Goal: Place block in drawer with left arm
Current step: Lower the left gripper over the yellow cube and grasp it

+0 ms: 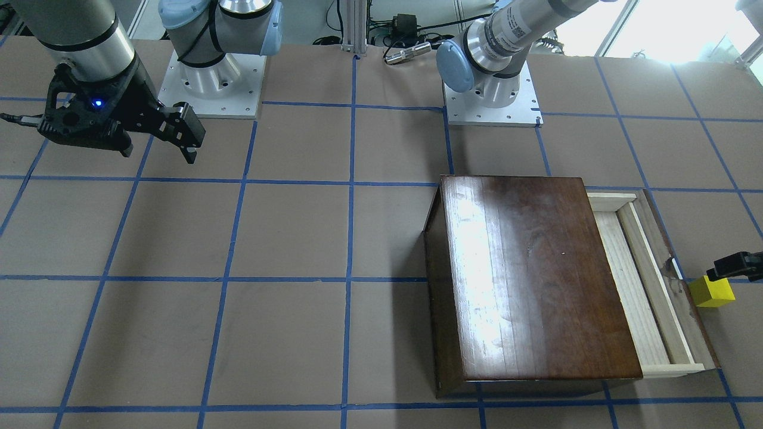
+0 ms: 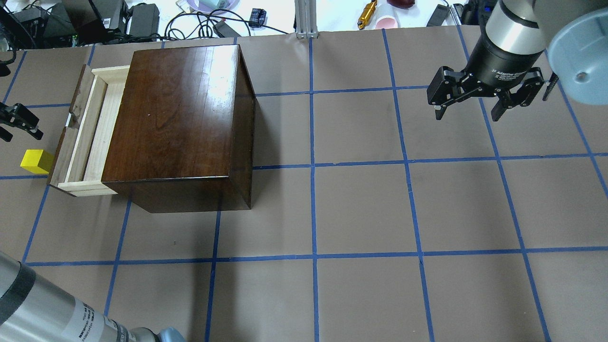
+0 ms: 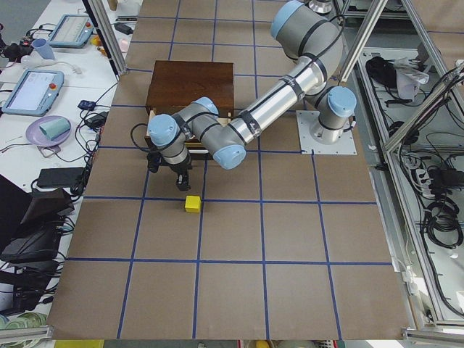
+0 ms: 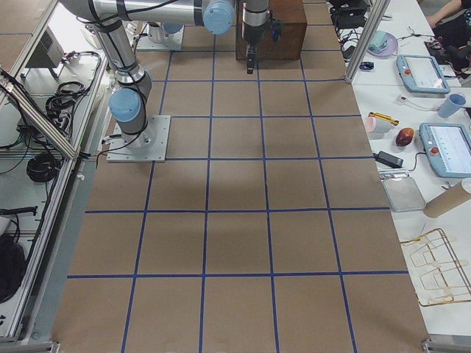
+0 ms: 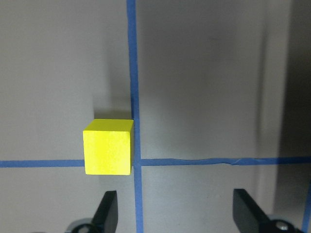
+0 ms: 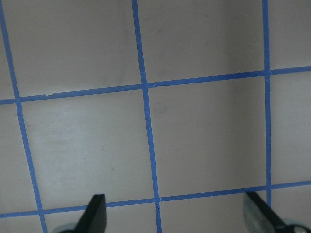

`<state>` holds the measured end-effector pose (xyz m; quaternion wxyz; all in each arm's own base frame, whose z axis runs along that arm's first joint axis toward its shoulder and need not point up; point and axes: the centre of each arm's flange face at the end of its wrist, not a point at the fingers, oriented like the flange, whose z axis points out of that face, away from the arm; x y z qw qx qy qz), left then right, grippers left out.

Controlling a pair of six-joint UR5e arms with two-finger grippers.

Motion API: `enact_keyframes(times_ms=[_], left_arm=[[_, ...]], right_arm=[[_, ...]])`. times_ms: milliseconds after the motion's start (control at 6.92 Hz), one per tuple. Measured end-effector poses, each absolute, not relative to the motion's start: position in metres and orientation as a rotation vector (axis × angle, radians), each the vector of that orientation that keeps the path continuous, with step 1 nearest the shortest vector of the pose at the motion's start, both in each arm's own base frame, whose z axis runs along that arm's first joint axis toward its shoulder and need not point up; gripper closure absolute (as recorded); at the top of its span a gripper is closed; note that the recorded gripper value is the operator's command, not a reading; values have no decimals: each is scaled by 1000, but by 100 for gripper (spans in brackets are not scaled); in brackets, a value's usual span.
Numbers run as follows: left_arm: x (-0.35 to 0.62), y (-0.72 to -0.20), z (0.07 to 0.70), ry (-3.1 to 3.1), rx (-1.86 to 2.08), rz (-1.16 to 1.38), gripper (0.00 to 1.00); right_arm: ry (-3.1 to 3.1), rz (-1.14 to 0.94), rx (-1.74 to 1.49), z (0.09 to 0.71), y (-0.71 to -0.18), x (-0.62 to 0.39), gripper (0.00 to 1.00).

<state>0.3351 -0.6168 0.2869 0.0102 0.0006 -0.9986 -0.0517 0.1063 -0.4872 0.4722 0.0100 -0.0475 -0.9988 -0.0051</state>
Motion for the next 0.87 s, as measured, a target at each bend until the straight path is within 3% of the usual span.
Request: enact_keyframes(times_ms=[867], left_arm=[[381, -611, 224, -3114, -125, -150, 11]], right_arm=[[-3118, -16, -148, 472, -487, 106, 0]])
